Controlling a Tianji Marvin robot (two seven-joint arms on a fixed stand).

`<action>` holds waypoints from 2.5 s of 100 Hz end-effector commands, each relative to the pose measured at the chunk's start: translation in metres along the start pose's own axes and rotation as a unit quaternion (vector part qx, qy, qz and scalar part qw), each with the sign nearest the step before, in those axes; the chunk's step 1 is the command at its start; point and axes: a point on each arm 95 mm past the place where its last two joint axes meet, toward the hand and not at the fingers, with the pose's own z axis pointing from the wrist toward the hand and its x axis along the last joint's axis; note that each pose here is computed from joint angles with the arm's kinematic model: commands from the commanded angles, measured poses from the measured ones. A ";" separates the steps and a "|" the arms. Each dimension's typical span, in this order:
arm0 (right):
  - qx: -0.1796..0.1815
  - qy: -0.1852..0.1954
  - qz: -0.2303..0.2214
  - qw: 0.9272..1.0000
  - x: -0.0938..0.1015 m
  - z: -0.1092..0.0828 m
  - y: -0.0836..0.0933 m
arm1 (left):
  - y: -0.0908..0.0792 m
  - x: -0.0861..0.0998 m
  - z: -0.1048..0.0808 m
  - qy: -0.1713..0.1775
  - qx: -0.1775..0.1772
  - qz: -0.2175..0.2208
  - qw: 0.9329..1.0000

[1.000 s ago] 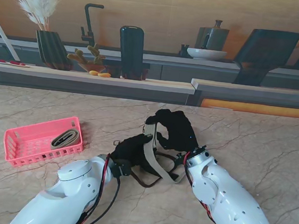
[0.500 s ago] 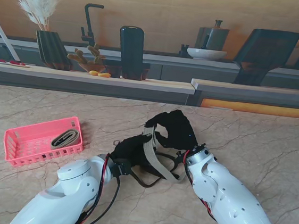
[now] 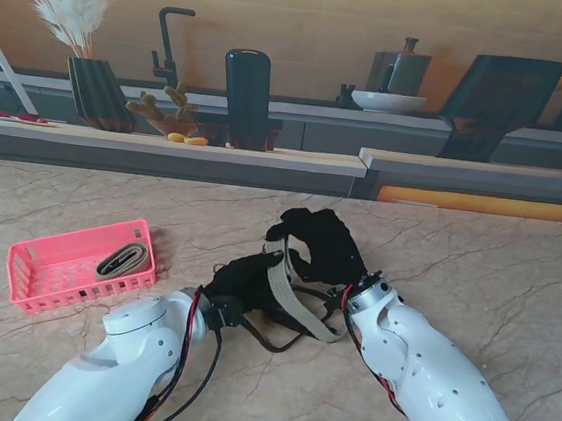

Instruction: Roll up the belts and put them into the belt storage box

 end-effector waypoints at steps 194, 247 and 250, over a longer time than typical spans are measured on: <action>0.008 -0.028 0.020 0.999 0.012 -0.001 -0.012 | -0.013 0.010 -0.006 0.019 -0.046 0.133 0.990; 0.009 -0.118 0.059 0.991 0.012 -0.012 0.006 | -0.016 0.009 -0.004 0.024 -0.061 0.138 0.988; 0.009 -0.130 0.066 0.989 0.012 -0.013 0.006 | -0.016 0.009 -0.004 0.025 -0.058 0.139 0.988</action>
